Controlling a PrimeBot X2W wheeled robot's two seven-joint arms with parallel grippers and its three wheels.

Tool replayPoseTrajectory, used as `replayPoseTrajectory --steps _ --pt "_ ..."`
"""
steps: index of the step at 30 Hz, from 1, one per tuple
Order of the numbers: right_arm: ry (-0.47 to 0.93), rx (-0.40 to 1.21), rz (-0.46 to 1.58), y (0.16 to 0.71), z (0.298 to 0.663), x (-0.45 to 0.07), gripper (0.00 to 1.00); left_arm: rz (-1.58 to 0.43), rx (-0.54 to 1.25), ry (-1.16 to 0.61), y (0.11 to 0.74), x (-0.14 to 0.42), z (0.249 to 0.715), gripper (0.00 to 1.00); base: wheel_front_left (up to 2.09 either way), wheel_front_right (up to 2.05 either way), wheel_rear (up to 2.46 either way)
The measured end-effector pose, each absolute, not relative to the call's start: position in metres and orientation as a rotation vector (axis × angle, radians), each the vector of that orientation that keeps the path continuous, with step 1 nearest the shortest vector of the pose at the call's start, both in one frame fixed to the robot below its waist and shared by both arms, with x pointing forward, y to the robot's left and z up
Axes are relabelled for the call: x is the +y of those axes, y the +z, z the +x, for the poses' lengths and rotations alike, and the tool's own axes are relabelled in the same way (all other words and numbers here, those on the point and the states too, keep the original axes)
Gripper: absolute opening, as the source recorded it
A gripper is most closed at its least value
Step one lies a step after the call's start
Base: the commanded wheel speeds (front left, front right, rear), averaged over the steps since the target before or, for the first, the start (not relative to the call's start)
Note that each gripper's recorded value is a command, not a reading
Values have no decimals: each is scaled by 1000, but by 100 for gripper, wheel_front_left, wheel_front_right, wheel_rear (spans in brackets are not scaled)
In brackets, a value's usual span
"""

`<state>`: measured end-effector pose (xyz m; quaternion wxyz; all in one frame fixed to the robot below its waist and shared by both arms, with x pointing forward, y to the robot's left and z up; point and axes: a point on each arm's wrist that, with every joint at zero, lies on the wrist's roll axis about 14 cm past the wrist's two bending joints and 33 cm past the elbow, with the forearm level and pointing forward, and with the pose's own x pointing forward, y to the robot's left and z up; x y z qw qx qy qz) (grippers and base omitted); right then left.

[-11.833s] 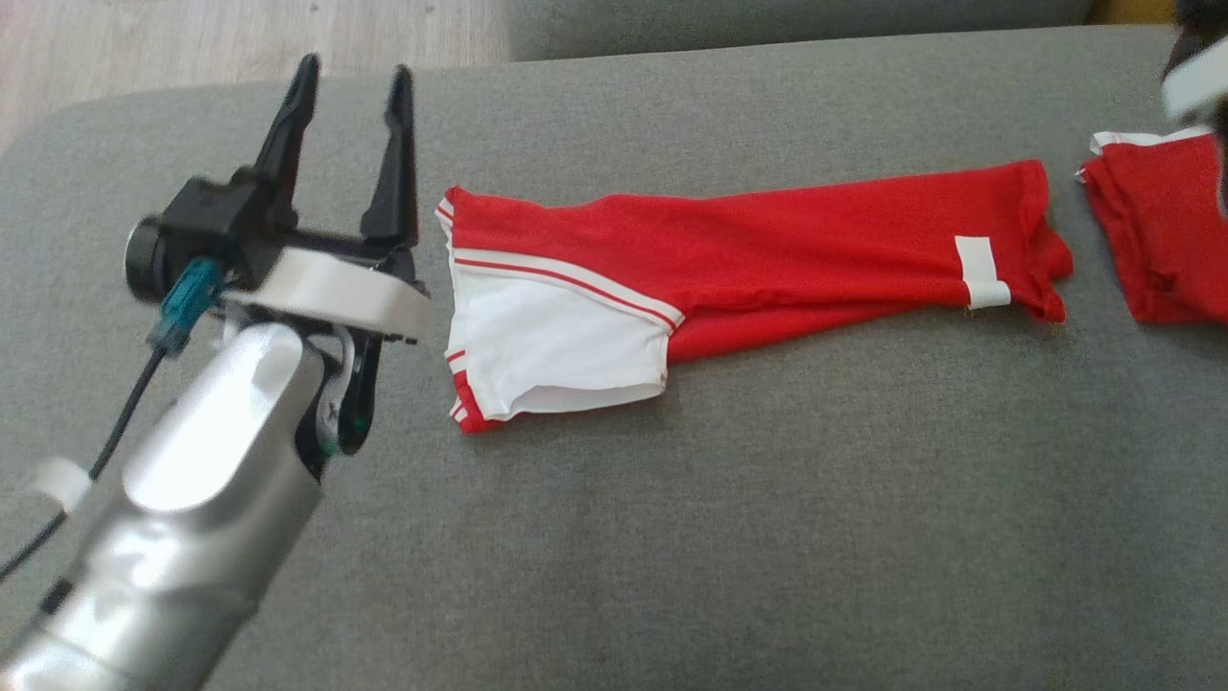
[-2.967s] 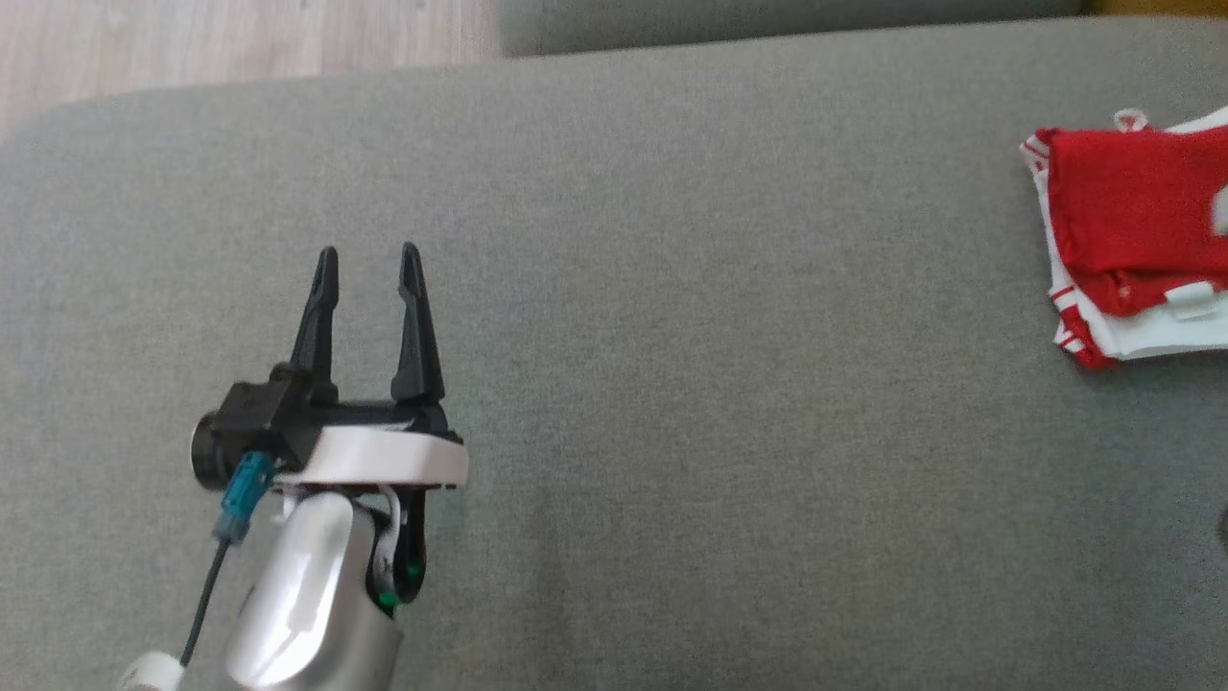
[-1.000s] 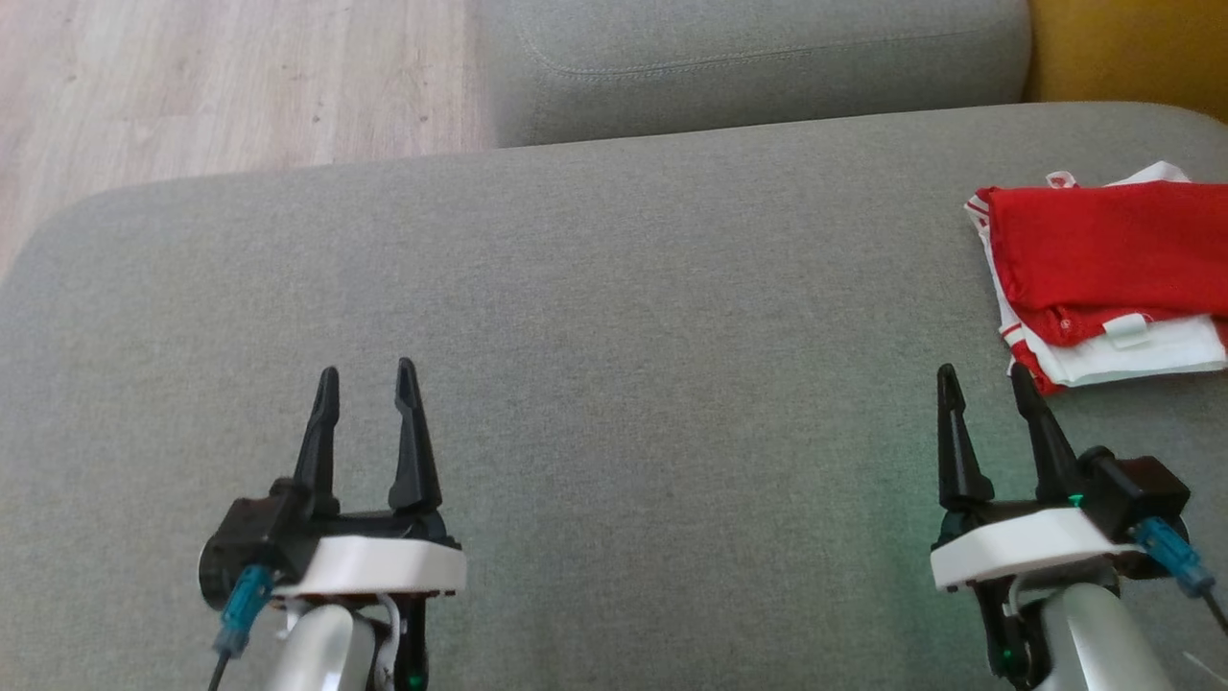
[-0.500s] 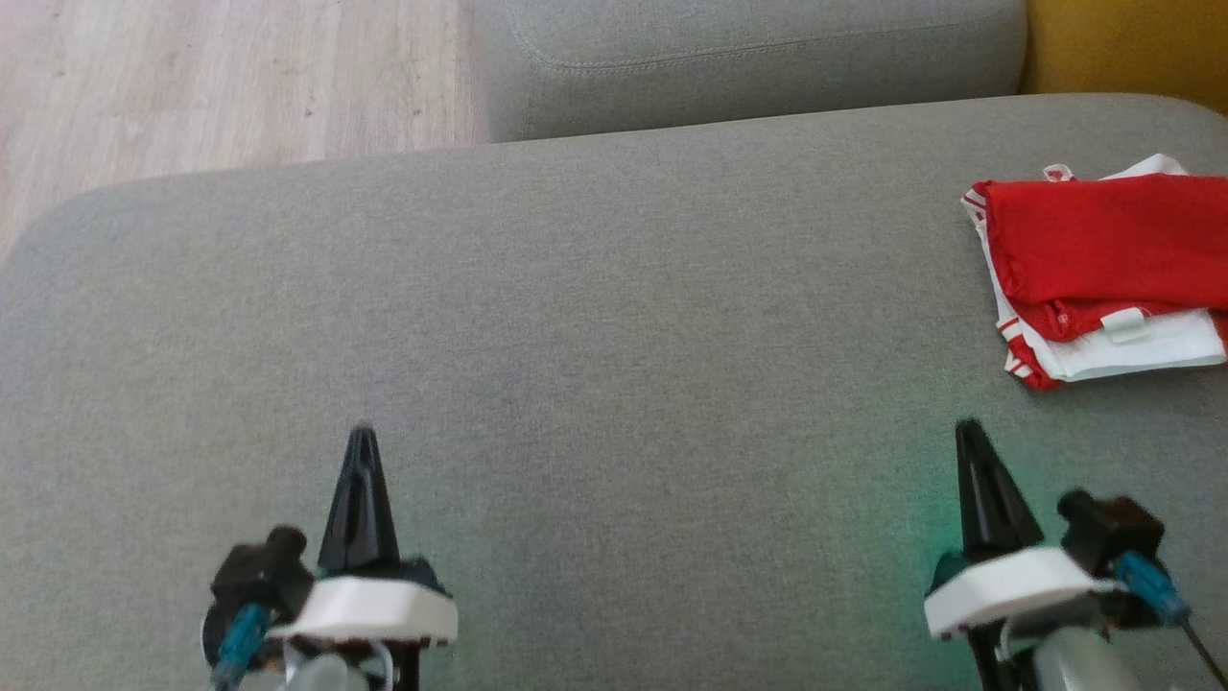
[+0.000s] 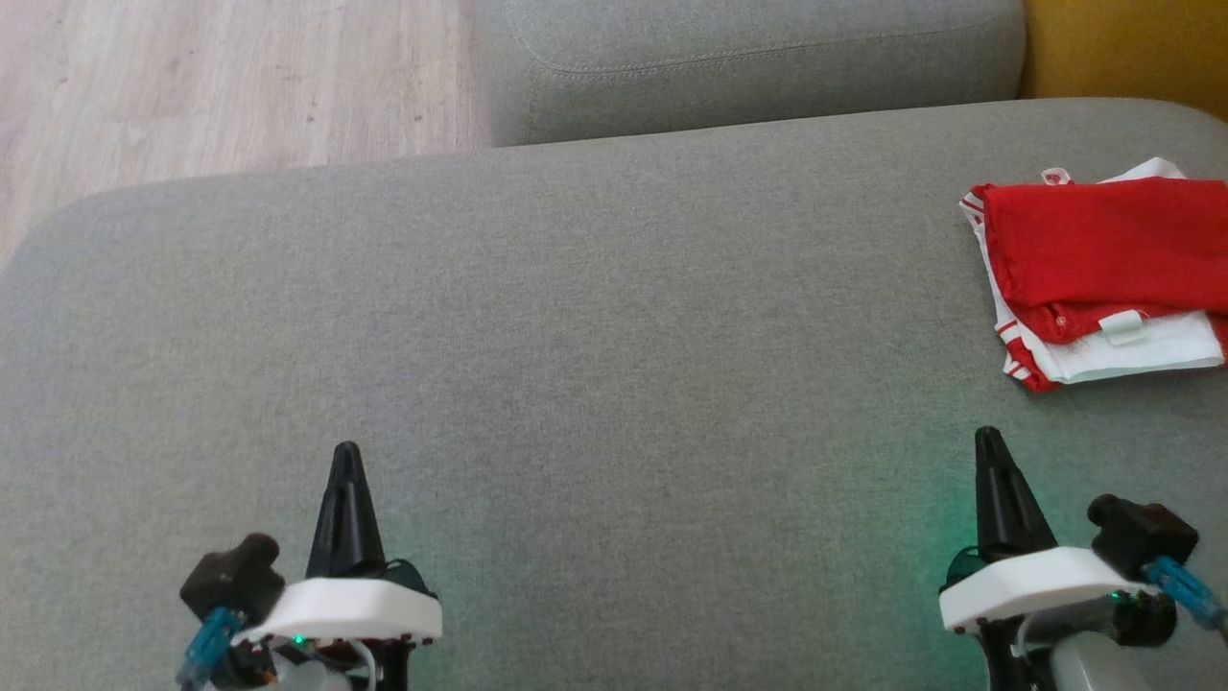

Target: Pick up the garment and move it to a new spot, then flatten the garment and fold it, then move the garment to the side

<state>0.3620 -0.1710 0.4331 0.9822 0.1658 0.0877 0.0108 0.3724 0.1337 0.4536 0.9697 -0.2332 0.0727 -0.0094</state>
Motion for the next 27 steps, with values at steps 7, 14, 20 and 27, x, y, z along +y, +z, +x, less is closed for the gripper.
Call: replayPoseTrajectory --steps 7,14,20,27 --pt "-6 178 409 434 362 -176 0 -539 161 -1 452 138 372 0 0 0 0" --pt "-29 179 485 435 363 -179 0 -610 172 18 451 142 373 0 0 0 0" --pt "-43 177 539 437 363 -181 0 -659 180 23 451 143 372 0 0 0 0" --pt "-62 174 619 439 365 -184 0 -731 188 42 450 149 373 0 0 0 0"
